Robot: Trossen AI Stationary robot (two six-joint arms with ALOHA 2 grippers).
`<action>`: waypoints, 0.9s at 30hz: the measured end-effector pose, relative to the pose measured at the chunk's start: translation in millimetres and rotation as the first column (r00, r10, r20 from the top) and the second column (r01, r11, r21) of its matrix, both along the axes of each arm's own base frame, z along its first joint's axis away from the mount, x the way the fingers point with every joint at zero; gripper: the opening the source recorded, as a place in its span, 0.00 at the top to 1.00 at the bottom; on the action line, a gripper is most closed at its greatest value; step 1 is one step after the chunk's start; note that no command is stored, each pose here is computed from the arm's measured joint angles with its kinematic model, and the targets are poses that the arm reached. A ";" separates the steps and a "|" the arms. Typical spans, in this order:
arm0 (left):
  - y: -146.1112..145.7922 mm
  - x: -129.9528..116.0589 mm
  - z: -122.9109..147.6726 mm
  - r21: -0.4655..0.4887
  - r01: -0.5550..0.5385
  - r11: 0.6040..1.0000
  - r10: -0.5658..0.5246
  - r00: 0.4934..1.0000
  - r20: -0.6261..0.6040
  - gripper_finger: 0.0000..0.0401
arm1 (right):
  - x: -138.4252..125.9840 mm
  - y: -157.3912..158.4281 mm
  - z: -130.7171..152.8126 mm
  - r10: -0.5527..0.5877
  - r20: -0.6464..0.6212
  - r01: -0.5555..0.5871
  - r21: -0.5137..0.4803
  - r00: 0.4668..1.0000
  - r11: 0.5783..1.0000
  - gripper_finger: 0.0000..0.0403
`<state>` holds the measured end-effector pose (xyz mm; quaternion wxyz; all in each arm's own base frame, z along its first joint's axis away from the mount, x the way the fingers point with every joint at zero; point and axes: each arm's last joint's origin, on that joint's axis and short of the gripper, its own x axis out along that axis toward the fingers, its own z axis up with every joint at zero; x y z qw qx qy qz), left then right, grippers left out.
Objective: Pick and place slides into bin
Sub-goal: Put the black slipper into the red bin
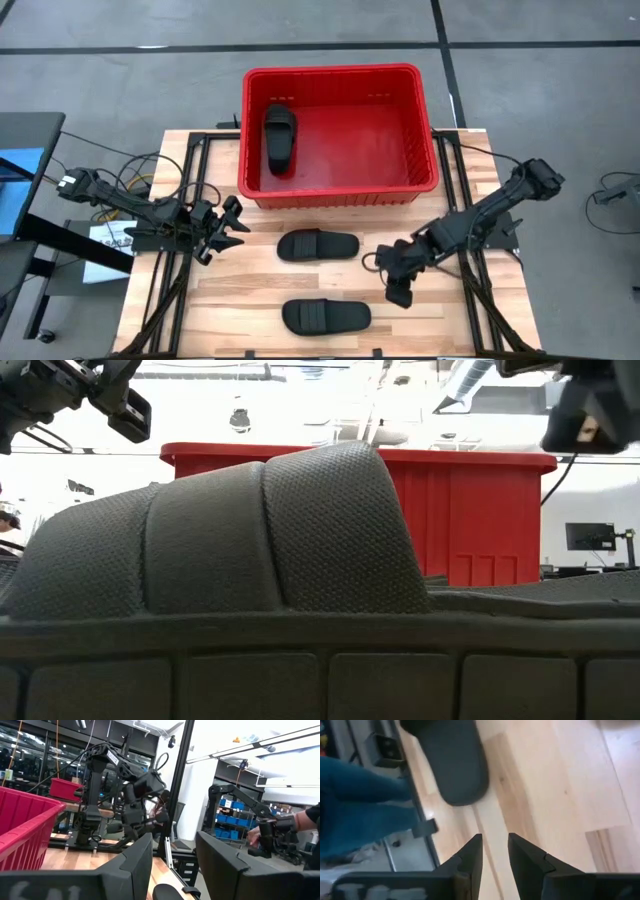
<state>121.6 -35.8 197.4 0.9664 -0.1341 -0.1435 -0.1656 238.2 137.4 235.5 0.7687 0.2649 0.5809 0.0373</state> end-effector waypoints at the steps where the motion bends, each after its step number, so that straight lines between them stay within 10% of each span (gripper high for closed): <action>1: 0.0 0.0 0.0 0.000 0.000 1.000 0.000 1.000 0.000 0.65 | 0.6 2.1 -2.6 -0.018 -0.005 0.018 -0.012 1.000 1.000 0.78; 15: 0.0 0.0 0.0 -0.054 0.020 0.998 -0.021 1.000 -0.017 0.65 | 16.8 4.1 -10.3 -0.125 0.145 0.145 -0.132 0.981 0.981 0.75; 27: -0.1 0.0 0.1 -0.072 0.026 0.997 -0.028 0.999 -0.021 0.65 | 26.5 -10.4 -13.0 0.198 0.212 -0.113 -0.358 0.957 0.927 0.75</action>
